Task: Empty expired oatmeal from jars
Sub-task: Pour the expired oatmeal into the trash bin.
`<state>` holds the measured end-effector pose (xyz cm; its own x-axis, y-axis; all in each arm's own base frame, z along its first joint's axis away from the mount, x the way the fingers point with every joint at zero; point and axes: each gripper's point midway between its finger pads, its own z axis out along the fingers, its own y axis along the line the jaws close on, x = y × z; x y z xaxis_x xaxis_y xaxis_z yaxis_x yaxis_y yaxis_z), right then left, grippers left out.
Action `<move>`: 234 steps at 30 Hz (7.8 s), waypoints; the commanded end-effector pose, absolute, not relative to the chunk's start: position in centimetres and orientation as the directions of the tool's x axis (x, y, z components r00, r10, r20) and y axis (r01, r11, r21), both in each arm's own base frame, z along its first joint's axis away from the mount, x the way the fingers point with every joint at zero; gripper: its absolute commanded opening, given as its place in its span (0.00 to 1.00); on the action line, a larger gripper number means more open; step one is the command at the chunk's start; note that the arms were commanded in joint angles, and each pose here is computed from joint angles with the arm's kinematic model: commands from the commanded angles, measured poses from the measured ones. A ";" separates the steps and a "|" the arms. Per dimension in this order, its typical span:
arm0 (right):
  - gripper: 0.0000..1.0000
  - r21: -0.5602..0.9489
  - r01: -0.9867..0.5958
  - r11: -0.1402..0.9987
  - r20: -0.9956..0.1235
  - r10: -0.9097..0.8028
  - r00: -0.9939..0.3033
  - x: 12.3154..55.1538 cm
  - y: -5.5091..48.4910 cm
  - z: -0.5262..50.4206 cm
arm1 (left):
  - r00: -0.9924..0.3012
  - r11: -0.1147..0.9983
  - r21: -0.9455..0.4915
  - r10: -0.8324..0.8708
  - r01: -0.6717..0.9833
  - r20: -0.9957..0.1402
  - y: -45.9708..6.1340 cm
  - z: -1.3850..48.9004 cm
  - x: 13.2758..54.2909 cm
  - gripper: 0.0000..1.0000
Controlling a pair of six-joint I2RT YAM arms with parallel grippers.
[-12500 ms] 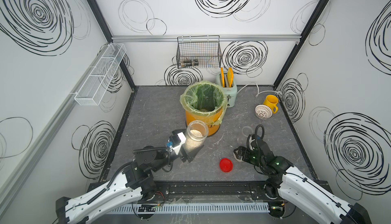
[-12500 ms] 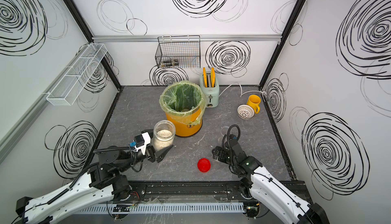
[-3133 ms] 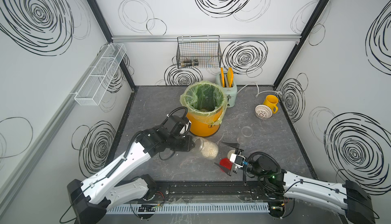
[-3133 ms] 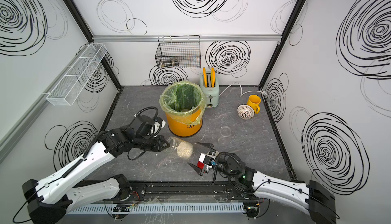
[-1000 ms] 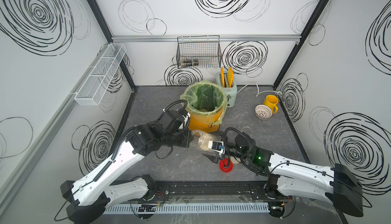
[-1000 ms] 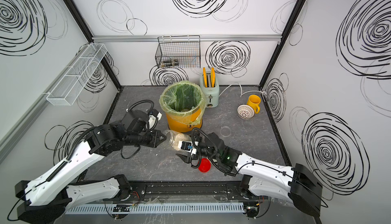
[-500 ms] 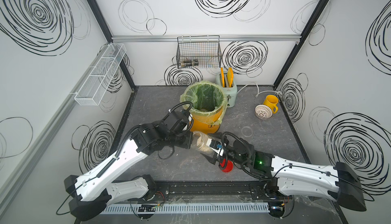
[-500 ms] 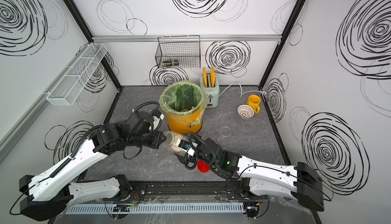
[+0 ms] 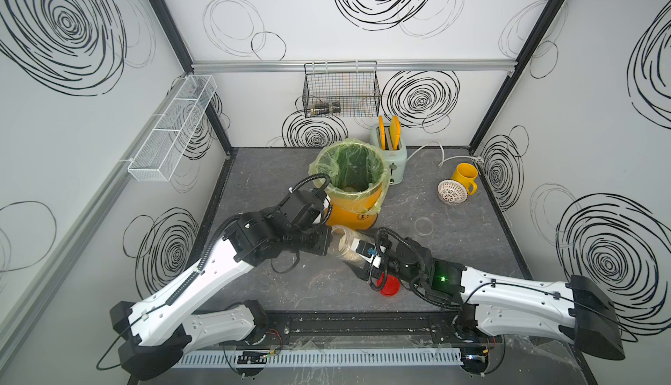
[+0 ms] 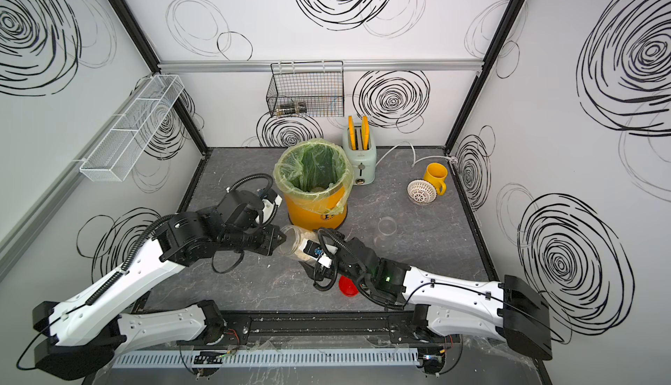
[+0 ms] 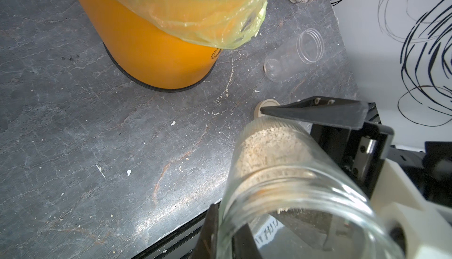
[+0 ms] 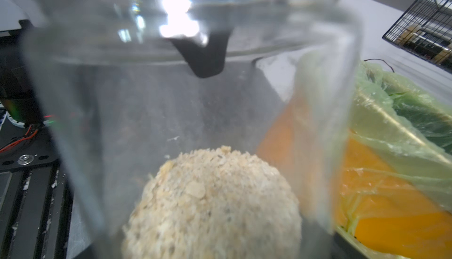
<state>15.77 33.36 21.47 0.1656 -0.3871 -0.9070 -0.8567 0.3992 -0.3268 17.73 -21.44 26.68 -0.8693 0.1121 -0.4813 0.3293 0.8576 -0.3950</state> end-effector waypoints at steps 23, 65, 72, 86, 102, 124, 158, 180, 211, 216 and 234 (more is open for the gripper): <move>0.57 -0.334 -0.867 0.369 -0.917 -0.341 0.209 14.7 34.3 24.5 | -0.831 0.801 -0.476 0.048 0.363 -0.554 -23.0 29.2 18.7 0.00; 0.25 -0.721 -0.418 0.553 -0.637 -0.766 0.086 34.1 20.1 38.2 | -0.720 0.783 -0.501 -0.101 0.368 -0.687 -18.4 28.4 23.0 0.96; 0.24 -0.854 -0.331 0.400 -0.475 -0.860 0.186 36.5 19.5 39.7 | -0.730 0.765 -0.509 -0.077 0.393 -0.679 -19.1 26.8 23.1 0.96; 0.25 -0.945 -0.268 0.185 -0.266 -0.914 0.306 40.2 20.1 39.7 | -0.764 0.767 -0.524 -0.068 0.371 -0.642 -19.9 25.1 24.4 0.96; 0.27 -0.989 -0.055 -0.138 0.112 -0.934 0.340 42.6 19.4 37.6 | -0.771 0.773 -0.534 -0.095 0.341 -0.630 -19.1 24.4 24.8 0.96; 0.31 -0.951 0.104 -0.290 0.308 -0.875 0.373 43.9 20.7 39.0 | -0.767 0.727 -0.563 -0.079 0.392 -0.637 -19.5 24.3 24.9 0.96; 0.31 -0.872 0.257 -0.416 0.486 -0.798 0.355 45.3 22.0 41.3 | -0.800 0.629 -0.663 -0.106 0.406 -0.591 -19.6 23.2 24.1 0.96; 0.33 -0.751 0.427 -0.503 0.644 -0.699 0.310 44.6 23.3 42.9 | -0.810 0.611 -0.679 -0.104 0.406 -0.577 -19.7 22.6 23.4 0.96; 0.39 -0.541 0.560 -0.627 0.820 -0.540 0.188 44.8 26.7 41.2 | -0.813 0.592 -0.688 -0.092 0.420 -0.575 -20.2 21.4 23.2 0.96; 0.39 -0.565 0.563 -0.603 0.802 -0.561 0.203 44.8 26.9 42.3 | -0.810 0.589 -0.688 -0.093 0.424 -0.578 -20.3 21.7 23.3 0.96; 0.39 -0.706 0.494 -0.508 0.690 -0.649 0.320 43.7 26.0 41.7 | -0.800 0.592 -0.685 -0.109 0.424 -0.589 -20.1 23.0 24.2 0.96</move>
